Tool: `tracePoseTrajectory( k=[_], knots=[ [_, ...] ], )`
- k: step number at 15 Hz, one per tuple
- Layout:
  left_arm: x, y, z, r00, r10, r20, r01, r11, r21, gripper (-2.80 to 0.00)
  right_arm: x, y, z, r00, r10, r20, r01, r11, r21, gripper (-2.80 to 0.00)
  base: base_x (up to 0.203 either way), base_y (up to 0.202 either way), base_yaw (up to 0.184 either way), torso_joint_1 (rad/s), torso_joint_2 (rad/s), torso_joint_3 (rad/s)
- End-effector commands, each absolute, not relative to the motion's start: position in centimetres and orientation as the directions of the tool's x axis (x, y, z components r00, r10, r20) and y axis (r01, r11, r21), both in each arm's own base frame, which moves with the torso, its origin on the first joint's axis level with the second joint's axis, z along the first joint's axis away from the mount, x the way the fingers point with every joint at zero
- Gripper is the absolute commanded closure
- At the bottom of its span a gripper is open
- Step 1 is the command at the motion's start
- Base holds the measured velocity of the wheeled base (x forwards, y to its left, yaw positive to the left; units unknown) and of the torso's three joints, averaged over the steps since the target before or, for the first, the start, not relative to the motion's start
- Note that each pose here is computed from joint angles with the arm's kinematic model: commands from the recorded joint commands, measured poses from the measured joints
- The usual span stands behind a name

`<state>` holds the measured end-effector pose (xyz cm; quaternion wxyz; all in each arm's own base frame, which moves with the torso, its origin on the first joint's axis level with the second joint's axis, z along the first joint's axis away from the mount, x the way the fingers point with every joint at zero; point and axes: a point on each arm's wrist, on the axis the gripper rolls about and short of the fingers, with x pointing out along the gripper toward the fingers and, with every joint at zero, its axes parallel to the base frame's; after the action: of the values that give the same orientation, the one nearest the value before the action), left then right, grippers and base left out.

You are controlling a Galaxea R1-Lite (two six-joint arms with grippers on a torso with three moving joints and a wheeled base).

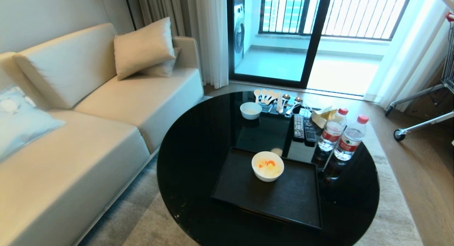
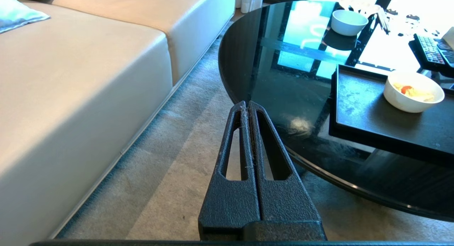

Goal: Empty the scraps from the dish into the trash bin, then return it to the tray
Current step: Pick up the bowl with leftover food

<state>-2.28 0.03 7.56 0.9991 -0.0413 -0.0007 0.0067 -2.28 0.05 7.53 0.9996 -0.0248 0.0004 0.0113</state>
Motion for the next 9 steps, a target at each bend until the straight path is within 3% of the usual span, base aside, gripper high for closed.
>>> tracePoseTrajectory(
  k=[1, 9],
  knots=[
    [-2.3, 0.0, 7.6, 1.000, 0.014, 0.002, -0.014, 0.996, -0.083, 0.00, -2.3, 0.1, 7.5, 1.000, 0.023, 0.000, -0.023, 0.999, -0.043, 0.00, 0.000, 0.000, 0.000, 0.000, 0.00, 0.000],
    [-2.3, 0.0, 7.6, 1.000, 0.014, 0.002, -0.014, 0.996, -0.084, 0.00, -2.8, 0.1, 9.1, 0.999, 0.037, 0.019, -0.036, 0.998, -0.049, 0.00, 0.000, 0.000, 0.000, 0.000, 0.00, 0.000]
  ],
)
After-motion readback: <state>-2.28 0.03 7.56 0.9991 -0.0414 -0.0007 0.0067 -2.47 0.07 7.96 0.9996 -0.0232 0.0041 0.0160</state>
